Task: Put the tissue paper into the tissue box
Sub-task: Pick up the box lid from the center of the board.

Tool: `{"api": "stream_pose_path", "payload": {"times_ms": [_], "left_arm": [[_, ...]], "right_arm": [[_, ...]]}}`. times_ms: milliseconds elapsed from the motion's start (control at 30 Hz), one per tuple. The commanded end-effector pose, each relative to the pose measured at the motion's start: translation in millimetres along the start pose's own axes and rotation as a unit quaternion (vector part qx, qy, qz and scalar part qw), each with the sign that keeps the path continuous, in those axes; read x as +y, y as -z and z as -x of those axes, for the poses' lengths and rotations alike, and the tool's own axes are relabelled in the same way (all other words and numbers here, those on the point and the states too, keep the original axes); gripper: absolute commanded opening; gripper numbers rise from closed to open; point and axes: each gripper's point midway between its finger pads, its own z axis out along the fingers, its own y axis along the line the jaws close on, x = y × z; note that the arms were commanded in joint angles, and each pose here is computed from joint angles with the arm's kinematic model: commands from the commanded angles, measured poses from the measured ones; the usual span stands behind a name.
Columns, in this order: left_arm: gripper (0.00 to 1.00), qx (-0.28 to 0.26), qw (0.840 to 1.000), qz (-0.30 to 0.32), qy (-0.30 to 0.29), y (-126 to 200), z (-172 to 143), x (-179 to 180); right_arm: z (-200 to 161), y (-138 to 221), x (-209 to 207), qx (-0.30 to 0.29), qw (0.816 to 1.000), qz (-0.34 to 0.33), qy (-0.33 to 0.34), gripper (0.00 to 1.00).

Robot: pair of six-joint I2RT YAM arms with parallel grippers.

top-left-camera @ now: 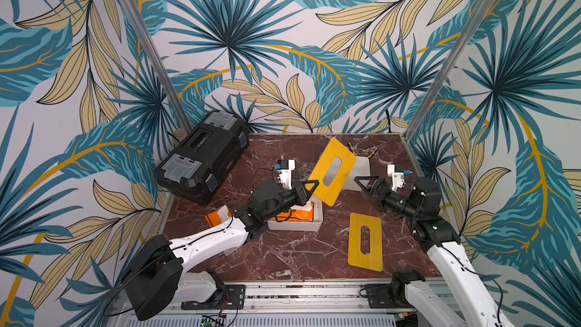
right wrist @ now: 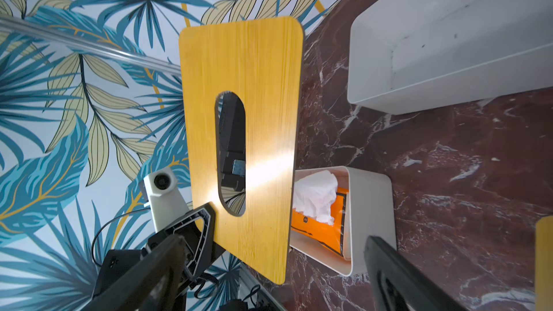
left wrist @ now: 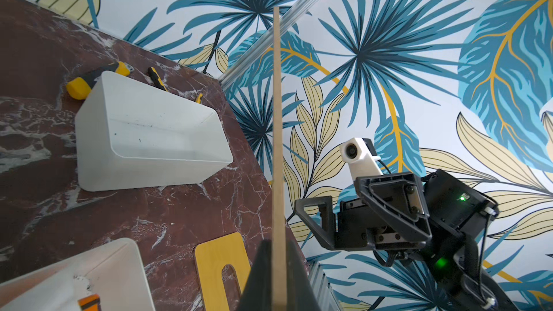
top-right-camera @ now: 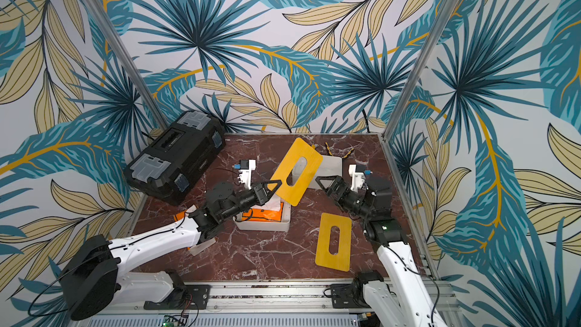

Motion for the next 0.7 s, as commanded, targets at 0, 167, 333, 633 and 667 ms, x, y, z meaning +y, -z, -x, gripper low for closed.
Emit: {"api": "stream_pose_path", "payload": {"times_ms": [0, 167, 333, 633, 667], "left_arm": [[0.0, -0.052, 0.997, -0.04, 0.039, 15.8, 20.9, -12.1], [0.0, -0.074, 0.99, -0.069, 0.097, 29.3, 31.9, -3.7], [0.0, -0.082, 0.983, -0.089, 0.135, 36.6, 36.0, 0.8], [0.0, -0.076, 0.977, -0.106, 0.17, 30.2, 29.4, 8.4], [0.01, -0.076, 0.976, -0.106, 0.173, 29.1, 28.5, 10.3]], "right_arm": [[0.1, -22.8, 15.0, -0.016, 0.998, 0.032, 0.051, 0.99], [-4.9, -54.5, 30.2, -0.02, 0.996, 0.085, 0.035, 0.91], [-19.3, -75.9, 47.6, -0.007, 0.992, 0.115, 0.042, 0.85], [-30.6, -97.3, 63.3, 0.011, 0.987, 0.163, 0.01, 0.55], [-31.2, -97.8, 66.1, 0.013, 0.986, 0.167, 0.01, 0.5]]}}
